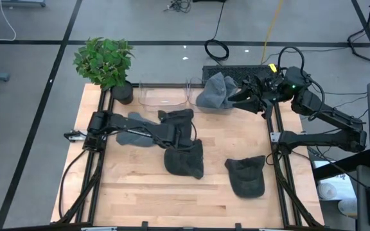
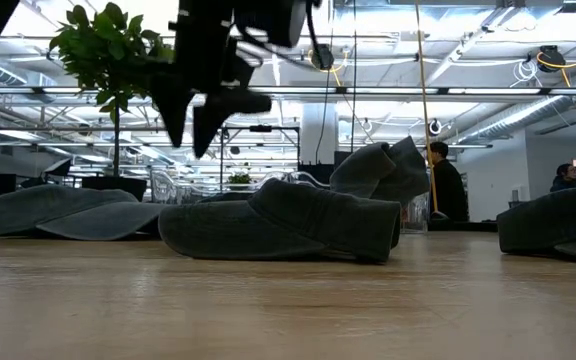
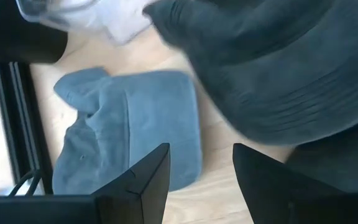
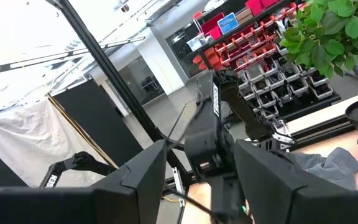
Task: Pick & Place hat
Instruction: Put the blue cap into the right transparent bin
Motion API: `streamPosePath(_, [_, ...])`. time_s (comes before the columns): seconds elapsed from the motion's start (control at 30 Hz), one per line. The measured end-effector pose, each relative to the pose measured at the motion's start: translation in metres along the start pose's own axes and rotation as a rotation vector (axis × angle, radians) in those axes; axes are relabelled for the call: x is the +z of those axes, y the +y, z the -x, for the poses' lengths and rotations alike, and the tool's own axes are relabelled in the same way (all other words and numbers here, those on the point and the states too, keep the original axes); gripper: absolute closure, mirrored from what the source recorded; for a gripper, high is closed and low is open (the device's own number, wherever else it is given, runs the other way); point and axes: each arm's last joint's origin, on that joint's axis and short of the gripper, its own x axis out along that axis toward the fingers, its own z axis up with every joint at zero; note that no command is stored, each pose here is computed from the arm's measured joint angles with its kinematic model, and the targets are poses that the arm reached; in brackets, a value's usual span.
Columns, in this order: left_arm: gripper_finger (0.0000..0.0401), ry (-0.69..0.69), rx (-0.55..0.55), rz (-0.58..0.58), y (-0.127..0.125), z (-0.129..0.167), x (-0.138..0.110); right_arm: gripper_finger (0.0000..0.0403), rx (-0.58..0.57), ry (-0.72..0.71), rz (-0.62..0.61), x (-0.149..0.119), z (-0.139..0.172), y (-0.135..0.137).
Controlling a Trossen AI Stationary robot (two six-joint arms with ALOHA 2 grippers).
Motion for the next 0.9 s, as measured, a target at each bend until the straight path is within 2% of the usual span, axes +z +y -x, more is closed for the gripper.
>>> streamPosePath(0.23, [0.0215, 0.030, 0.068, 0.005, -0.001, -0.026, -0.012, 0.0220, -0.001, 0.000, 0.005, 0.000, 0.000, 0.000])
streamPosePath(0.5, [0.0215, 0.009, 0.018, 0.022, -0.009, -0.056, -0.014, 0.0220, -0.001, -0.001, 0.008, 0.000, 0.000, 0.000])
streamPosePath(0.9, [0.0215, 0.027, 0.050, 0.006, -0.004, -0.086, -0.010, 0.0220, -0.002, -0.002, 0.011, 0.000, 0.000, 0.000])
